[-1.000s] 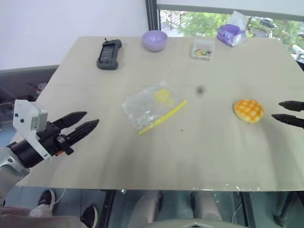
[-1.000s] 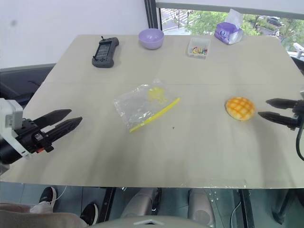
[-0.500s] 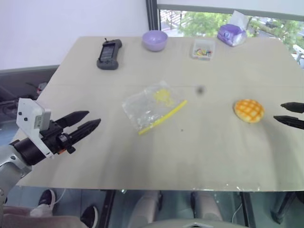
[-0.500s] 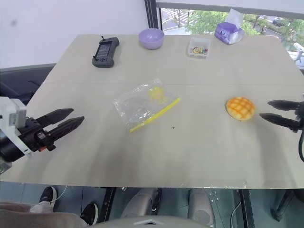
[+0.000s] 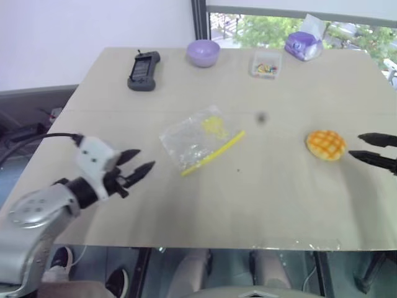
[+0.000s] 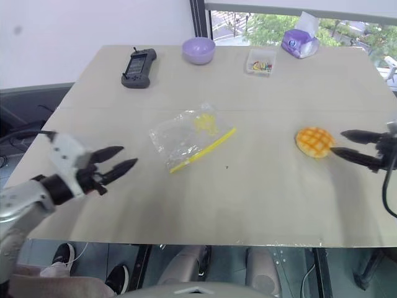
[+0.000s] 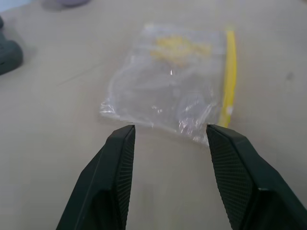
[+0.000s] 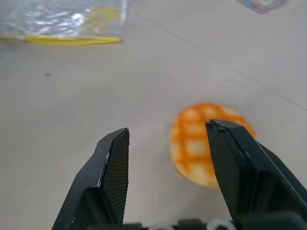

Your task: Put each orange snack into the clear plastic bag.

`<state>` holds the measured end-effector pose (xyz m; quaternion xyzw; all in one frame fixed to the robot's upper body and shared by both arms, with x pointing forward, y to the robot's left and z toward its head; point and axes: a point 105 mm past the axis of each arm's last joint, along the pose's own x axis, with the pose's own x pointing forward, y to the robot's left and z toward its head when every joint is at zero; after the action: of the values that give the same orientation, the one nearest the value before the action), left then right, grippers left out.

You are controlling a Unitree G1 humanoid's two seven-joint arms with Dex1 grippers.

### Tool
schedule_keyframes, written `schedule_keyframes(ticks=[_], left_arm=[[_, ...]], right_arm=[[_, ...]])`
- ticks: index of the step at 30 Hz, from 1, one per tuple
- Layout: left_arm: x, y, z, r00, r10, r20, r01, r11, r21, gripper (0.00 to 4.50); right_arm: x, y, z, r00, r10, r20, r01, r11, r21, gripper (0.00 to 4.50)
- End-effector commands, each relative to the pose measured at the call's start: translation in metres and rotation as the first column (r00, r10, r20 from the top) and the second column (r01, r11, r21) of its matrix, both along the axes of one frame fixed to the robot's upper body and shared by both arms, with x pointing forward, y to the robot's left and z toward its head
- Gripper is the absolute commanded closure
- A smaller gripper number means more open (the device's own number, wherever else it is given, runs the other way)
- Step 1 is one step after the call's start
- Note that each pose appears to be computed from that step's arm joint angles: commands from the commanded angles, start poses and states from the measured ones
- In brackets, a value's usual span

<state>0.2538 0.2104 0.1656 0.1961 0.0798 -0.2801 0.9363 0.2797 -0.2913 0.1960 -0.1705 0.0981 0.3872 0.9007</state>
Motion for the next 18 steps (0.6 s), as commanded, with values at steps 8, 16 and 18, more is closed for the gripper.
schedule_keyframes(ticks=[8,16,18], left_arm=[[0.033,-0.005,-0.019,0.970,-0.122,0.209,0.032,0.921,0.389,2.01],[0.050,-0.018,-0.021,0.913,-0.255,0.318,0.071,0.867,0.493,2.01],[0.051,-0.021,-0.026,0.904,-0.303,0.302,0.103,0.839,0.534,2.01]], right_arm=[[-0.004,0.039,0.018,0.993,0.112,0.026,-0.115,0.986,0.124,1.75],[-0.034,0.075,0.025,0.945,0.319,-0.073,-0.284,0.911,0.300,1.75],[-0.034,0.075,0.024,0.947,0.313,-0.075,-0.278,0.914,0.296,1.75]])
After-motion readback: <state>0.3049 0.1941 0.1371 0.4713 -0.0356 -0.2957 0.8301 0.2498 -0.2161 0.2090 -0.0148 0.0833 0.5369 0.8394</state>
